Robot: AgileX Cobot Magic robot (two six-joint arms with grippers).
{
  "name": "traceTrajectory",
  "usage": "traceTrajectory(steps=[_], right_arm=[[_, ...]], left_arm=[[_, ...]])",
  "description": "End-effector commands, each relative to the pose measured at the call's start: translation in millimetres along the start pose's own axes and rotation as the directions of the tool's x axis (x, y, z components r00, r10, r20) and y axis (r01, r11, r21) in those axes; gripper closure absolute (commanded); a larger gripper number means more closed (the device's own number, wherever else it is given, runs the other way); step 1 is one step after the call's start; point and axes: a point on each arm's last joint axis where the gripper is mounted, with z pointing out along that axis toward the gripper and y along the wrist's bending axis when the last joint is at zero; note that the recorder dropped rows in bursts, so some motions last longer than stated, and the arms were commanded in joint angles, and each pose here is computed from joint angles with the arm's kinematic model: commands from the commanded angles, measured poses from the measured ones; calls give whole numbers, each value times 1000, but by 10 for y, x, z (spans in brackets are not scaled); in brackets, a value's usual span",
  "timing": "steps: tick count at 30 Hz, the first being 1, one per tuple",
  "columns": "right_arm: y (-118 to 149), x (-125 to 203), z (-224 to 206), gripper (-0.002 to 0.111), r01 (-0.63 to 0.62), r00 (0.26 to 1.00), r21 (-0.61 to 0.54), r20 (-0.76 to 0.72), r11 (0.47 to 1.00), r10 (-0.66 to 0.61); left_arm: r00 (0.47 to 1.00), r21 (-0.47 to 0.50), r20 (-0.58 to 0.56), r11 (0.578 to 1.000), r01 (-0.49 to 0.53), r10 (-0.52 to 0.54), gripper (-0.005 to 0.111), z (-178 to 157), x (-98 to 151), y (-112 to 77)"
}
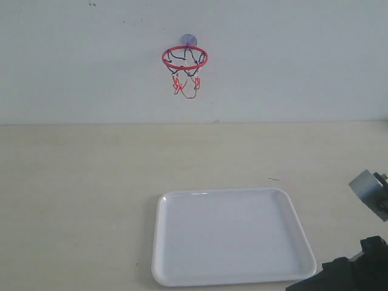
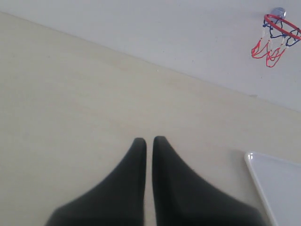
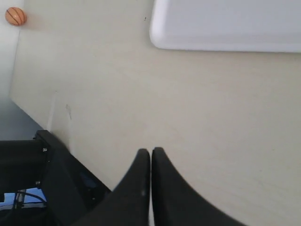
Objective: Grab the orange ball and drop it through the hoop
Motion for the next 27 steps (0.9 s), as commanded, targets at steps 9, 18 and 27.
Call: traceTrajectory(steps=[9,18,27], right_arm=[[195,70,-342,108,197,925,145,301,970,-233],[91,463,-628,108,189,697,348,612,918,-375],[56,696,-773,108,116,509,283,806,952,-302]], left_arm=[[1000,6,-3,1000,-5,5,103,2,12,1],[1000,6,-3,1000,-5,5,103,2,12,1],[1000,6,-3,1000,-5,5,103,2,12,1]])
